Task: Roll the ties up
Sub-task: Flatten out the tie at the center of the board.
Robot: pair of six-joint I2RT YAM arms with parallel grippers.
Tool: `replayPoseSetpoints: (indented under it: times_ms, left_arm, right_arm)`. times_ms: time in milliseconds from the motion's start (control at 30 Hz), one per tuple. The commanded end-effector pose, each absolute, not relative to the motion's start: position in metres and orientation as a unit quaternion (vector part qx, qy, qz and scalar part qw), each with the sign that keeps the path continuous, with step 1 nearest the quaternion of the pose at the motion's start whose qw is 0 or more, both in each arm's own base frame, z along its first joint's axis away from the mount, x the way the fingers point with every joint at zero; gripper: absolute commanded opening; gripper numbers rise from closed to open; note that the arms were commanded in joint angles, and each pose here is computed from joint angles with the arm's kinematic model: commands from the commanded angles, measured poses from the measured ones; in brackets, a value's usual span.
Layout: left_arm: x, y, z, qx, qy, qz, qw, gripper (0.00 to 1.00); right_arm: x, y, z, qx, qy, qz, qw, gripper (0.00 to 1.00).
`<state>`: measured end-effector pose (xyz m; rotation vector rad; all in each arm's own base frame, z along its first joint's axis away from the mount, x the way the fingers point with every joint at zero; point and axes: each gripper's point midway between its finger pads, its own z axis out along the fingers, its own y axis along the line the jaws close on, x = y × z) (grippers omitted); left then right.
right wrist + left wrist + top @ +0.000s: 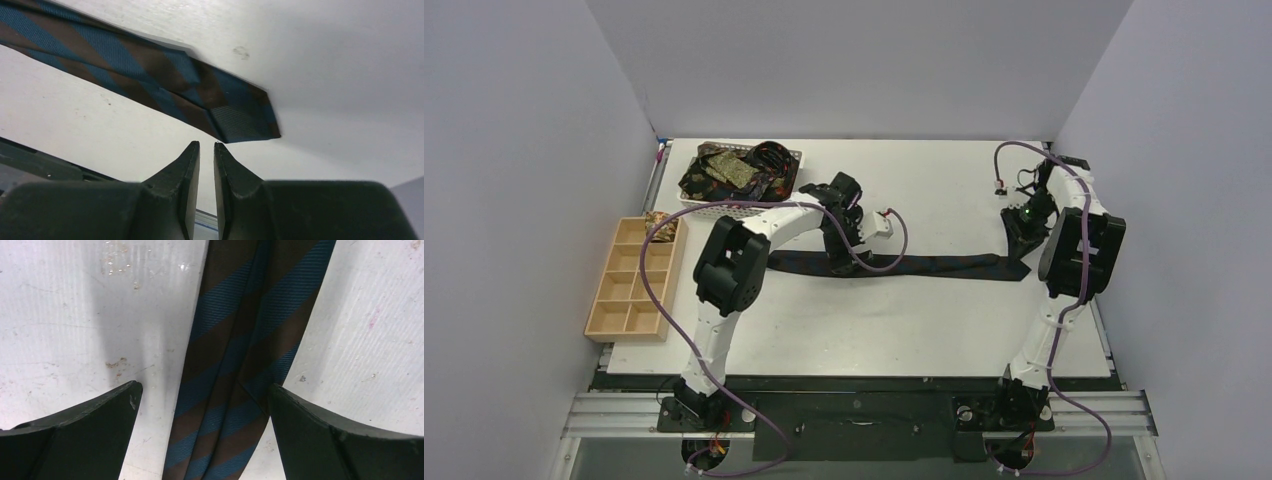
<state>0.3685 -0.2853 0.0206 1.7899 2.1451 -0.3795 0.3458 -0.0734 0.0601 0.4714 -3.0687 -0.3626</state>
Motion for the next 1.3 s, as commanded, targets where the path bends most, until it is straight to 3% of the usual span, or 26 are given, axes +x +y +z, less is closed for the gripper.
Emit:
replayPoseSetpoints:
  times_ms: [0,100,200,367,500,600,667,733,800,867,1067,1267]
  left_arm:
    - [0.357,-0.287,0.012,0.635,0.749,-0.128,0.137,0.96]
    - [0.353,-0.285,0.006,0.642,0.746,-0.127,0.126,0.96]
    - [0.345,-0.285,0.009,0.642,0.744,-0.148,0.112,0.69]
    - [0.335,-0.295,0.025,0.648,0.729,-0.194,0.104,0.41]
    - [0.336,-0.297,0.027,0.636,0.738,-0.207,0.09,0.21]
    - [0.341,-0.296,0.025,0.616,0.754,-0.214,0.078,0.16]
    - [0.352,-0.296,0.026,0.601,0.766,-0.209,0.087,0.18]
    - [0.366,-0.296,0.033,0.585,0.777,-0.206,0.111,0.33]
    - [0.375,-0.295,0.042,0.585,0.773,-0.202,0.137,0.7]
    - [0.367,-0.29,0.042,0.603,0.76,-0.195,0.146,0.98]
    - [0.351,-0.284,0.042,0.653,0.715,-0.163,0.189,0.97]
    - [0.354,-0.279,0.037,0.681,0.683,-0.097,0.246,0.8]
  right_arm:
    - [0.339,-0.051,0.064,0.13,-0.982,-0.138,0.0,0.13]
    - [0.339,-0.06,0.051,0.128,-0.986,-0.107,0.01,0.1]
    - [0.342,-0.068,0.037,0.124,-0.988,-0.085,0.021,0.07]
    - [0.344,-0.088,0.025,0.132,-0.99,-0.04,0.037,0.05]
    - [0.349,-0.097,0.023,0.139,-0.989,-0.019,0.037,0.04]
    - [0.349,-0.103,0.022,0.145,-0.989,-0.006,0.04,0.04]
    - [0.349,-0.105,0.022,0.149,-0.988,0.0,0.043,0.03]
    - [0.349,-0.107,0.022,0.152,-0.987,0.005,0.044,0.03]
    - [0.349,-0.109,0.022,0.156,-0.987,0.007,0.045,0.03]
    - [0.349,-0.111,0.022,0.159,-0.986,0.01,0.045,0.03]
    - [0.35,-0.114,0.026,0.165,-0.985,0.014,0.043,0.03]
    - [0.349,-0.113,0.026,0.167,-0.985,0.012,0.046,0.03]
